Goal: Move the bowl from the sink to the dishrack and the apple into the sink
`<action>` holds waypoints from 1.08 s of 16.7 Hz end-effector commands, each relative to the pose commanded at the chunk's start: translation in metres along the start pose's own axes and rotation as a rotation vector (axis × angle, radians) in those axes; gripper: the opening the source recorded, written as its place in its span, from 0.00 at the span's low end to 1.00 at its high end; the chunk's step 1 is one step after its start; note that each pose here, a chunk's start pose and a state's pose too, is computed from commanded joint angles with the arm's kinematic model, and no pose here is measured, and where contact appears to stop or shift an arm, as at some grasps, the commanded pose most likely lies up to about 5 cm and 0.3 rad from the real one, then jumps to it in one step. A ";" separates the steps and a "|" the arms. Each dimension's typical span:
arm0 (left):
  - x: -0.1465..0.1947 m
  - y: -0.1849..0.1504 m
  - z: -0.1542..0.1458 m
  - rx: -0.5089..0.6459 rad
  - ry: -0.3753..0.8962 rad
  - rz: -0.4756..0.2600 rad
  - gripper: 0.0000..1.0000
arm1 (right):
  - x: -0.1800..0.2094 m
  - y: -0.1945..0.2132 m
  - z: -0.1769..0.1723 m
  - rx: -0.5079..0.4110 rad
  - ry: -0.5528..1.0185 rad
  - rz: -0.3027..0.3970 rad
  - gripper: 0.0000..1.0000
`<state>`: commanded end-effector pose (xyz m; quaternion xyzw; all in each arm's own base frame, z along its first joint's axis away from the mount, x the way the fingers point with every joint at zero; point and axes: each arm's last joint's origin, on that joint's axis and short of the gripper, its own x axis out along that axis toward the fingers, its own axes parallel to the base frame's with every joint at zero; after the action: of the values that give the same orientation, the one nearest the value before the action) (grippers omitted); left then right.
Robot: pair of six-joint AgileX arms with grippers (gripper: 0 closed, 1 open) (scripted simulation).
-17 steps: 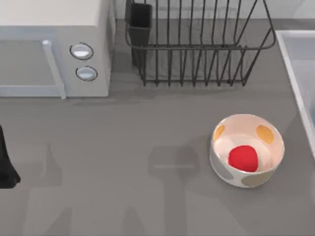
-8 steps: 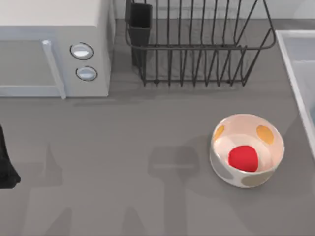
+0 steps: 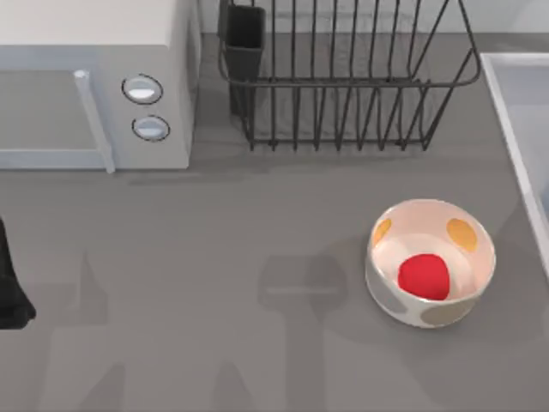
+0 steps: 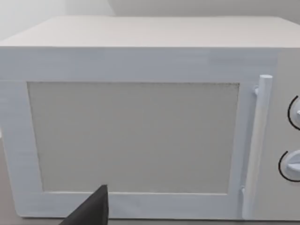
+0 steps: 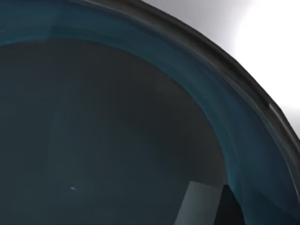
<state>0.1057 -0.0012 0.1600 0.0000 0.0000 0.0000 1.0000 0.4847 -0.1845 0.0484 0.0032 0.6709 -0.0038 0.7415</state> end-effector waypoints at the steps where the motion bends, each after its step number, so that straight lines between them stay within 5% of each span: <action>1: 0.000 0.000 0.000 0.000 0.000 0.000 1.00 | 0.000 0.000 0.000 0.000 0.000 0.000 0.00; 6: 0.000 0.000 0.000 0.000 0.000 0.000 1.00 | -0.016 -0.004 -0.002 -0.003 -0.009 -0.003 0.00; 10: 0.000 0.000 0.000 0.000 0.000 0.000 1.00 | -0.085 -0.026 -0.029 -0.013 -0.013 -0.007 0.00; 18: 0.000 0.000 0.000 0.000 0.000 0.000 1.00 | -0.279 -0.029 -0.181 -0.013 -0.009 -0.012 0.00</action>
<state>0.1057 -0.0012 0.1600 0.0000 0.0000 0.0000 1.0000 0.2762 -0.2117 0.3077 -0.0054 0.6677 -0.0041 0.7444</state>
